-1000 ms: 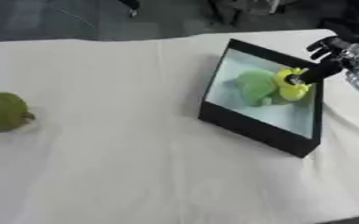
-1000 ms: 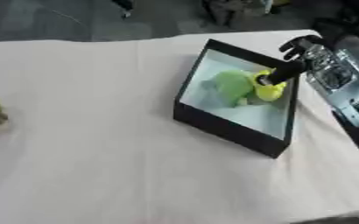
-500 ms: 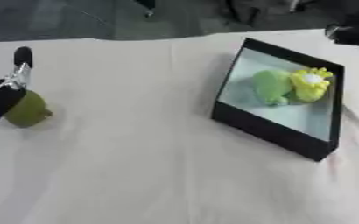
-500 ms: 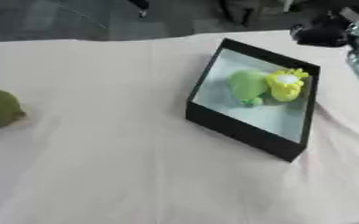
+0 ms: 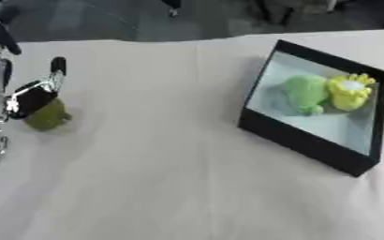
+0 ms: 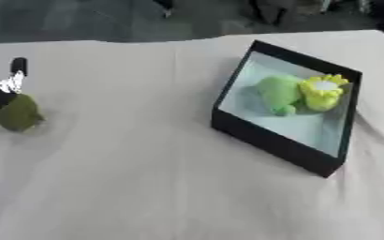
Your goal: Pick up the objects with one hand, pass them to the other hand, and then place them into the box on the other side of the table.
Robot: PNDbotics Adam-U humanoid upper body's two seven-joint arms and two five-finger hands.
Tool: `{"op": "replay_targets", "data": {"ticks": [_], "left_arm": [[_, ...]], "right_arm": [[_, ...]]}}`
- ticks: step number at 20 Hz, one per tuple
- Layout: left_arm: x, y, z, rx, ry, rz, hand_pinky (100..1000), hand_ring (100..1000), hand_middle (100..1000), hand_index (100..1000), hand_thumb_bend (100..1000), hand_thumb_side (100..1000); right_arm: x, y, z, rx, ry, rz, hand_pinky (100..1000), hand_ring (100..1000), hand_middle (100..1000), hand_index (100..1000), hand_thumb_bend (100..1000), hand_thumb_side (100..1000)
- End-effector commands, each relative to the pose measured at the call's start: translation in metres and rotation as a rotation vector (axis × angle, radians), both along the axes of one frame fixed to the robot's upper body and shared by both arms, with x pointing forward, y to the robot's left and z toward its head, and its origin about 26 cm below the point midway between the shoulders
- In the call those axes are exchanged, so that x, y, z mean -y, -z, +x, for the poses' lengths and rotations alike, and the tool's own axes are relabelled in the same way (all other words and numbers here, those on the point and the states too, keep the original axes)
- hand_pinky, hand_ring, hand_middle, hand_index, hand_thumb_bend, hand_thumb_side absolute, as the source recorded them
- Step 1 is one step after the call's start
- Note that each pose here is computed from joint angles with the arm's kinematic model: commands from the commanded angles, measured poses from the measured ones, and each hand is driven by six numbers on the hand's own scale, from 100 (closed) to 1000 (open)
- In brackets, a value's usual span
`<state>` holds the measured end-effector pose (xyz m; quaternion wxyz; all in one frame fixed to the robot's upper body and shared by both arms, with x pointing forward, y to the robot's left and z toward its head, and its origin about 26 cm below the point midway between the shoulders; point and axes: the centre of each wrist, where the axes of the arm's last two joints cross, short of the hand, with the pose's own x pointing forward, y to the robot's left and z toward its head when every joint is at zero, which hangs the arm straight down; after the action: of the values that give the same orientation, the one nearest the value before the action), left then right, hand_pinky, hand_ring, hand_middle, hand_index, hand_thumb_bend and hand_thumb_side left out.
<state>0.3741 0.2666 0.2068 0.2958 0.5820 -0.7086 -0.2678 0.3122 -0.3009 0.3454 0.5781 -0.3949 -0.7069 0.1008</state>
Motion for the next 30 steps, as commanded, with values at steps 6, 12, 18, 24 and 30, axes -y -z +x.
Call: {"op": "replay_targets", "data": {"ticks": [6, 12, 18, 24, 30], "left_arm": [[-0.027, 0.002, 0.026, -0.208, 0.036, 0.021, 900, 843, 576, 910, 391, 350], [-0.045, -0.007, 0.049, -0.334, 0.075, 0.006, 916, 863, 673, 923, 421, 391], [-0.058, -0.031, 0.060, -0.411, 0.084, -0.076, 916, 859, 637, 910, 443, 445], [-0.062, -0.050, 0.056, -0.501, 0.074, -0.156, 923, 872, 735, 945, 494, 527], [-0.067, -0.057, 0.053, -0.634, 0.062, -0.229, 938, 891, 804, 938, 494, 381]], "right_arm": [[-0.006, -0.002, 0.000, 0.059, -0.008, 0.032, 830, 972, 870, 777, 189, 387], [-0.007, 0.005, 0.006, 0.072, -0.007, 0.069, 830, 964, 863, 773, 190, 389], [-0.008, 0.013, 0.011, 0.084, -0.001, 0.105, 829, 959, 860, 772, 193, 391], [-0.010, 0.019, 0.014, 0.103, 0.006, 0.140, 829, 954, 859, 772, 195, 392], [-0.016, 0.025, 0.015, 0.120, 0.017, 0.176, 829, 950, 855, 772, 198, 394]]}}
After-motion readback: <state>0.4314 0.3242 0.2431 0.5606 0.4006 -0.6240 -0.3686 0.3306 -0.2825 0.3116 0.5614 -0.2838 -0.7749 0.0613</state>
